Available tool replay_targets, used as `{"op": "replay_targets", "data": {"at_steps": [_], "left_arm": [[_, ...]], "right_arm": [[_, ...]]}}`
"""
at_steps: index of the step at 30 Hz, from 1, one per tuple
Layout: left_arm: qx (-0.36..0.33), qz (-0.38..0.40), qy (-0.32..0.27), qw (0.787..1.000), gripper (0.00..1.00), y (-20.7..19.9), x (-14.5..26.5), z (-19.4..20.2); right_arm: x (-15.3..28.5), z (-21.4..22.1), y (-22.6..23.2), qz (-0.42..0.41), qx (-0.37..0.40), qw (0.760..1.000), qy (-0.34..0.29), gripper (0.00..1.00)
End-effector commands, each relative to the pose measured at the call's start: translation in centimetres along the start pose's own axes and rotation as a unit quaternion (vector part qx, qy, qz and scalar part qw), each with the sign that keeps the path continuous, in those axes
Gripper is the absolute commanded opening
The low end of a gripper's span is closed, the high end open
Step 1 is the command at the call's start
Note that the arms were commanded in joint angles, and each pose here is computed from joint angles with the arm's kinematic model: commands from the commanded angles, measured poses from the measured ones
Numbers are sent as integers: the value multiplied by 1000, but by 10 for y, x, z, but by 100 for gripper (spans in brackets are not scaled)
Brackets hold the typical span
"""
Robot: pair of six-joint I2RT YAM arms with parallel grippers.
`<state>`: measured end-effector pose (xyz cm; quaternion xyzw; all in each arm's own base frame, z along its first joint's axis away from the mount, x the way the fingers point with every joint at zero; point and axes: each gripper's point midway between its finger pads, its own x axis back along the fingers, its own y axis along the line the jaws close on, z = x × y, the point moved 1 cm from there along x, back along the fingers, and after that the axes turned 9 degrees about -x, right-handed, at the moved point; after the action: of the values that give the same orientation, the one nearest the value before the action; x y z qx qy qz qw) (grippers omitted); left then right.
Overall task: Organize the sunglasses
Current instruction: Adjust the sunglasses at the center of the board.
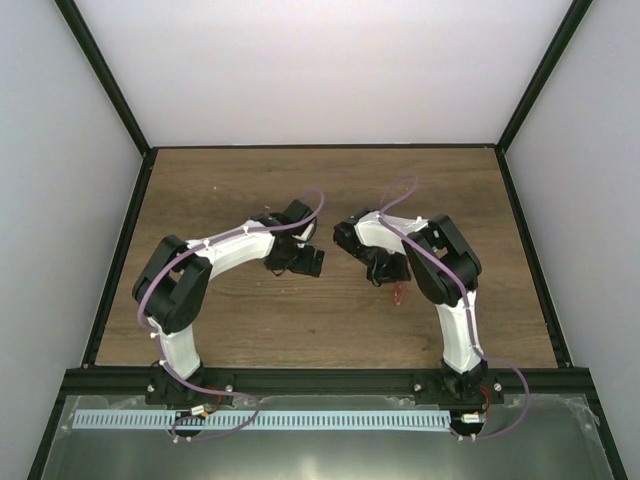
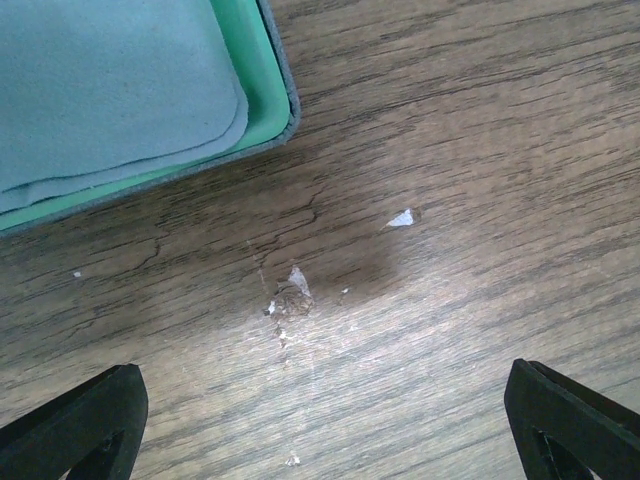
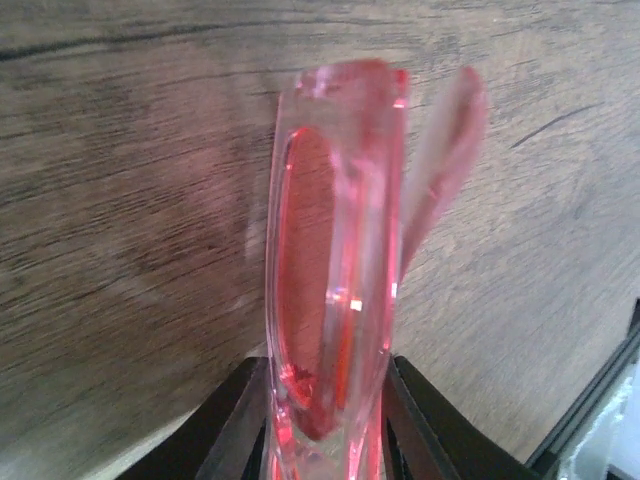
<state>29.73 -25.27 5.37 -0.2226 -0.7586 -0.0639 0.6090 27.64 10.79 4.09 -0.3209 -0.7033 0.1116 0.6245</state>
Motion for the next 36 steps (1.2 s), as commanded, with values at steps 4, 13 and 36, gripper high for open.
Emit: {"op": "replay_targets", "data": {"at_steps": [4,13,36], "left_arm": [[-4,-7,-6,1000,100,6,7,2],[0,-5,-5,1000,100,5,4,1],[0,50,-19,999,100,-13,10,-5]], "right_arm": [[-4,-3,9,32,12,999,-27,38],[28,-11,25,-23,-4,999,-48,45],[56,19,-13,-468,-113,876,8,41]]}}
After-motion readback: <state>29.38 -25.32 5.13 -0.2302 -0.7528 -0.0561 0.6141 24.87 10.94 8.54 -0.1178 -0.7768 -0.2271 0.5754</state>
